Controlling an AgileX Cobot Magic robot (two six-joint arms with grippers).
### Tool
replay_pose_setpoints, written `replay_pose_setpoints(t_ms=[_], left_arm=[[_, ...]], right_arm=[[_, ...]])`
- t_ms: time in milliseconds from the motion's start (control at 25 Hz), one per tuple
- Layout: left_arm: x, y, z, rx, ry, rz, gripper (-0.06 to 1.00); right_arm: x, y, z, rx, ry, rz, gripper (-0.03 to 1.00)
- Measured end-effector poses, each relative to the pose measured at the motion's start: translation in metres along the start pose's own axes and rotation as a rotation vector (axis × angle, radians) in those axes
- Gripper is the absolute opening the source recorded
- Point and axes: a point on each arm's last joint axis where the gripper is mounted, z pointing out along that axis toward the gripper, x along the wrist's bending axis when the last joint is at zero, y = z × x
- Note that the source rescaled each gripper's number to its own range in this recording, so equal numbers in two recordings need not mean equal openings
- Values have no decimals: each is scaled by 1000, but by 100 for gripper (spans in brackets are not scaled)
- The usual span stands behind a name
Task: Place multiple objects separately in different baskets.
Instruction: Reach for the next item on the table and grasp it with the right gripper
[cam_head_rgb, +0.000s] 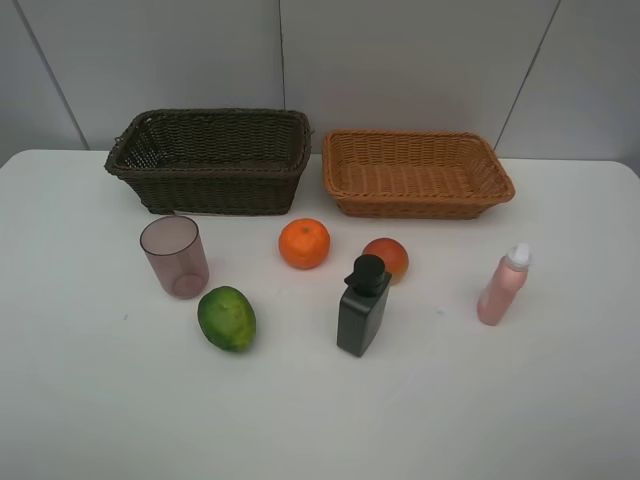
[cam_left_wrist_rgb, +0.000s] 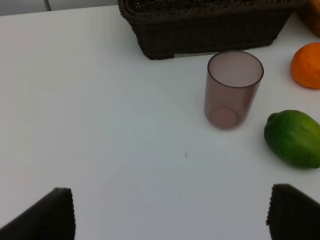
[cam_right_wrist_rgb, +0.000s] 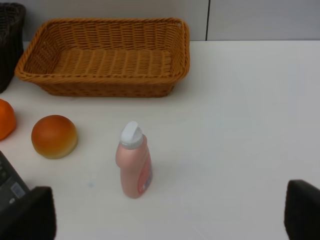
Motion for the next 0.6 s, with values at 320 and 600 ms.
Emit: replay_pose_setpoints(t_ms=[320,600], left_arm=[[0,0,0,0,0,0,100],[0,0,0,0,0,0,100]], right_arm=[[0,0,1,2,0,0,100],[0,0,1,2,0,0,100]])
